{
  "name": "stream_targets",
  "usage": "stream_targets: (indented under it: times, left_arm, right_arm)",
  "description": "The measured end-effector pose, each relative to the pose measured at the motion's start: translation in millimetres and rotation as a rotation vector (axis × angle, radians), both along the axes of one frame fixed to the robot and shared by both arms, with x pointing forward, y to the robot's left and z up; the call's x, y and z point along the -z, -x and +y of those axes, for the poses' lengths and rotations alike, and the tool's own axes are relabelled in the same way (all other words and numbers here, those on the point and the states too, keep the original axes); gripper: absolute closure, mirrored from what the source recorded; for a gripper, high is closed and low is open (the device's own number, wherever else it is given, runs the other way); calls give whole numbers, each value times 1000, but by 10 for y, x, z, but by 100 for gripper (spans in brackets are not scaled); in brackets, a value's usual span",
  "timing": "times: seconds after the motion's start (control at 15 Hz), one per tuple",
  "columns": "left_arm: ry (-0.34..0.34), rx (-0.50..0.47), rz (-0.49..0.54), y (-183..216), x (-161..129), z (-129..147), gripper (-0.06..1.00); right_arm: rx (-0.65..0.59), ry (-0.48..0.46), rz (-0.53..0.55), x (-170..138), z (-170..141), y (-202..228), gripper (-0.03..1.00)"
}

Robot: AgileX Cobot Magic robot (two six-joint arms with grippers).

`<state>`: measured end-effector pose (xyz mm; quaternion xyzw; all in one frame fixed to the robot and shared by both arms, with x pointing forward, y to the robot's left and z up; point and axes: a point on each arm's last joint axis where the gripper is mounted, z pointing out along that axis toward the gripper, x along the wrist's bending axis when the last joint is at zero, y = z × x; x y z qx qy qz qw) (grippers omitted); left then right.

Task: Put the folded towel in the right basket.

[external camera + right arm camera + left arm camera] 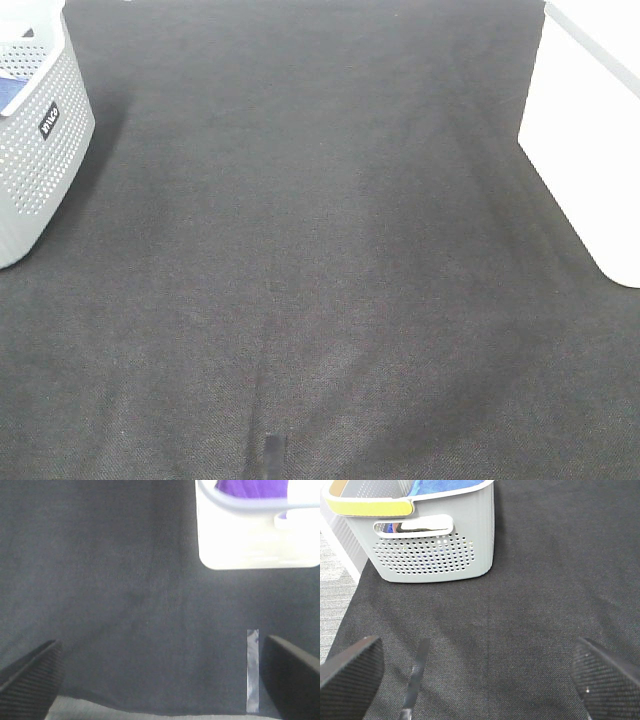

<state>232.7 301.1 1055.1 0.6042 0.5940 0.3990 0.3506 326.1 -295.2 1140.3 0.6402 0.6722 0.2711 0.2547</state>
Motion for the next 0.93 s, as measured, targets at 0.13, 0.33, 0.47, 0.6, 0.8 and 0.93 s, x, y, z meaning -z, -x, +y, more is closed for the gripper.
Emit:
stream_targets:
  times: [0.13,0.33,0.47,0.6,0.8,0.93]
  left_arm:
    - [0,0,0,0,0,0,0]
    - [0,0,0,0,0,0,0]
    - [0,0,0,0,0,0,0]
    - [0,0,0,0,0,0,0]
    - [0,0,0,0,0,0,0]
    - [0,0,0,0,0,0,0]
  right_arm:
    - [-25,27,-97,236,0,360,-1]
    - [-51,61,-192,618,1,709,-1]
    - [-54,61,-269,777,6,861,-1]
    - [-49,24,-324,870,26,946,-1]
    - [-37,-4,-335,879,32,938,-1]
    - [-37,-5,-336,878,33,938,-1]
